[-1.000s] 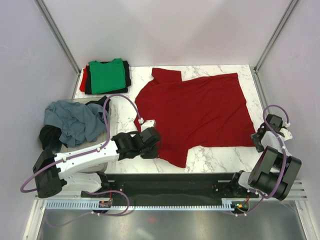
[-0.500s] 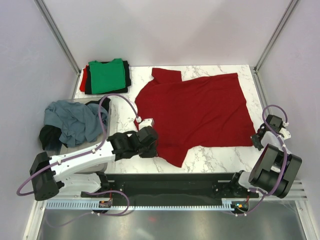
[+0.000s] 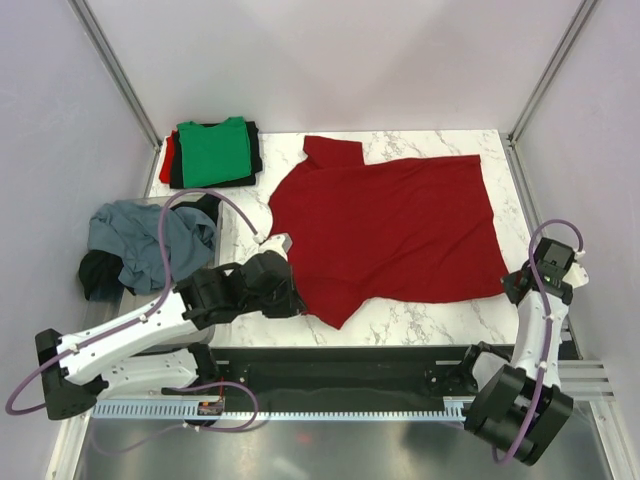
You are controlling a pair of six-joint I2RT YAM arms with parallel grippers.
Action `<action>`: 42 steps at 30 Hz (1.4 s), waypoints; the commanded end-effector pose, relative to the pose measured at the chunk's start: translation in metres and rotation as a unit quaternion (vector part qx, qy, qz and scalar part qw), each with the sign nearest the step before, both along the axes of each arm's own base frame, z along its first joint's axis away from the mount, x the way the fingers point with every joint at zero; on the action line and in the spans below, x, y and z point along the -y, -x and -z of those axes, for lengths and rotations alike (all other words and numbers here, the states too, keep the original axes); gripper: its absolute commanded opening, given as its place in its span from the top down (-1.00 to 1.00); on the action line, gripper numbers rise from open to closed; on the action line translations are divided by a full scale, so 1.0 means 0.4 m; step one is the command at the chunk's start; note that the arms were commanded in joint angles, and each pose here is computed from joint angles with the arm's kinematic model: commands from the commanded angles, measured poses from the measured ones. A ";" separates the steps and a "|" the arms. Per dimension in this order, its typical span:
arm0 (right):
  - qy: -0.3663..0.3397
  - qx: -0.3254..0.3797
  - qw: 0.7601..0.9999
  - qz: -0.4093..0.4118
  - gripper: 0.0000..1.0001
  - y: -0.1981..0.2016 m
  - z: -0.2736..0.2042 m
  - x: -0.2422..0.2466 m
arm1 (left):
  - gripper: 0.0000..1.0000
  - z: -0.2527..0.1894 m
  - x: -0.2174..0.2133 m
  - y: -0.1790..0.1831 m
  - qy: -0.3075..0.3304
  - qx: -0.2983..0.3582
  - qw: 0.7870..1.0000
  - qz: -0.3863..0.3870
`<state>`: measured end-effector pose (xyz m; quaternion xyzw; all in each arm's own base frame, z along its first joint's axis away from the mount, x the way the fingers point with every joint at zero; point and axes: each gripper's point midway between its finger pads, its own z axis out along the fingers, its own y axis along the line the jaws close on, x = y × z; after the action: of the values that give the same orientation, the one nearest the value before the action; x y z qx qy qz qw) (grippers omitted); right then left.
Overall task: Fold and stack the t-shirts
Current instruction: Fold the tshirt
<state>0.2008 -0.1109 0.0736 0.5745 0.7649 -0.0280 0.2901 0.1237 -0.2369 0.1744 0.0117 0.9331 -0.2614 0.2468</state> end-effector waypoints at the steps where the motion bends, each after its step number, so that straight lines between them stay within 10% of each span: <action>1: -0.011 -0.005 1.000 0.016 1.00 0.034 -0.044 -0.019 | 0.96 -0.028 -0.007 0.029 0.013 -0.024 1.000 0.007; 14: -0.004 0.009 1.000 -0.030 1.00 -0.096 -0.151 0.014 | 0.96 -0.096 -0.088 -0.128 -0.117 0.085 0.989 -0.005; 42: 0.020 0.000 0.995 -0.100 1.00 -0.430 -0.119 0.018 | 0.96 -0.018 -0.097 -0.686 -0.205 0.085 0.975 0.017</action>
<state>0.3525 -0.0982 0.1059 0.4869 0.8321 0.0104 0.2653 0.3718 -0.1945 0.1665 0.0685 0.9547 -0.0608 0.2833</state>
